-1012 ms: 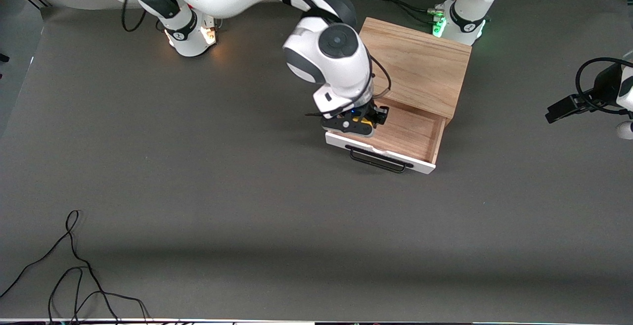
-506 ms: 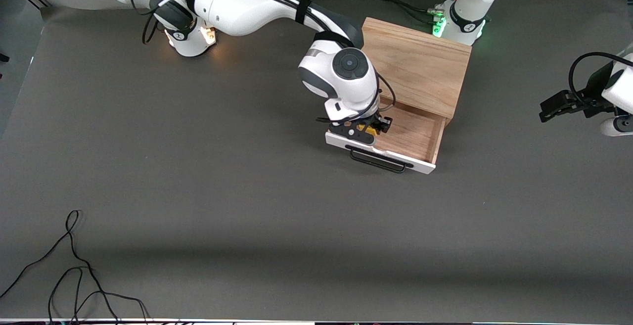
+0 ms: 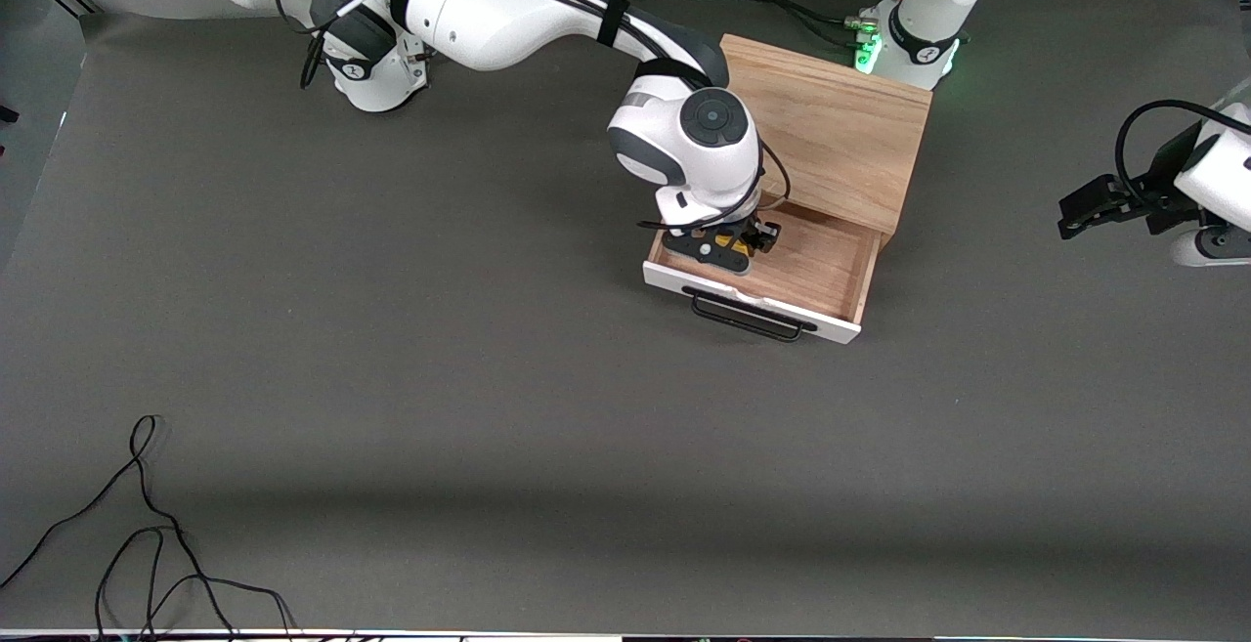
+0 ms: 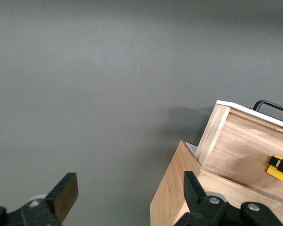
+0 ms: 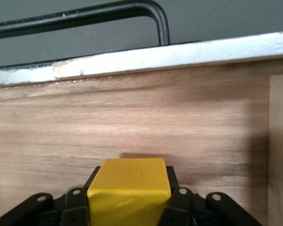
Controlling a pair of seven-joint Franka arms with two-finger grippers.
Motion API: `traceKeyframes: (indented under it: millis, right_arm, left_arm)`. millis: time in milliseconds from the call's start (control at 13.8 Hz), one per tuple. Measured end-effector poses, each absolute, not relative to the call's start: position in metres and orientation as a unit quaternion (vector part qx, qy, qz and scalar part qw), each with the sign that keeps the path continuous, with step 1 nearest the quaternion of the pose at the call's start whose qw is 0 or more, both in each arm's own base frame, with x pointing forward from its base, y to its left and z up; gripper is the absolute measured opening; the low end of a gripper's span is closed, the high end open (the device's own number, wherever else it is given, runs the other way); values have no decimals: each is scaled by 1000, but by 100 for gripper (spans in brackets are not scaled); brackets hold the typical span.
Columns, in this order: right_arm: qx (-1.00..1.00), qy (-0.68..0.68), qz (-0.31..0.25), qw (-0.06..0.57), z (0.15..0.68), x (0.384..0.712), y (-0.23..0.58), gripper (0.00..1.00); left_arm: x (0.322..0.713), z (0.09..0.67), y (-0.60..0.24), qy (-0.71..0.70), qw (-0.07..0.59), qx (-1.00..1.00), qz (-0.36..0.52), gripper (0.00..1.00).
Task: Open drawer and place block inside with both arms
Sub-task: 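Carry the yellow cube with the right gripper over the open drawer, then lower the cube into the drawer and open the right gripper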
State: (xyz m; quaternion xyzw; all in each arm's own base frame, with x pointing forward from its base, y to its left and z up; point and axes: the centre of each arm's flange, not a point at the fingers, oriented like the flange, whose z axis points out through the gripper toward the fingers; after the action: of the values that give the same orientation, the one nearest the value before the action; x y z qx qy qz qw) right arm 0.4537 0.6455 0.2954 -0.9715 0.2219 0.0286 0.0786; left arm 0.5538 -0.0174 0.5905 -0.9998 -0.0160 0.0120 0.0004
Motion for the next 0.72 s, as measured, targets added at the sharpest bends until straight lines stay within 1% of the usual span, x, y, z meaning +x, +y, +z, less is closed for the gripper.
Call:
traceKeyframes:
  millis: [72, 145, 361, 434, 723]
  right_arm:
    - [-972, 222, 29, 79, 295, 454, 646, 56]
    - [-971, 223, 29, 79, 296, 454, 646, 61]
    - [-969, 233, 19, 77, 296, 454, 645, 88]
    - [-968, 236, 16, 77, 296, 454, 646, 99]
    - [-967, 237, 8, 89, 312, 455, 649, 100]
  left_arm:
    - [554, 590, -19, -15, 0, -1000, 12, 100]
    - [554, 590, -20, -14, 0, -1000, 12, 100]
    - [554, 590, -19, -14, 0, -1000, 12, 100]
    - [554, 590, -19, -14, 0, -1000, 12, 100]
    - [553, 590, -18, -11, 1, -1000, 15, 100]
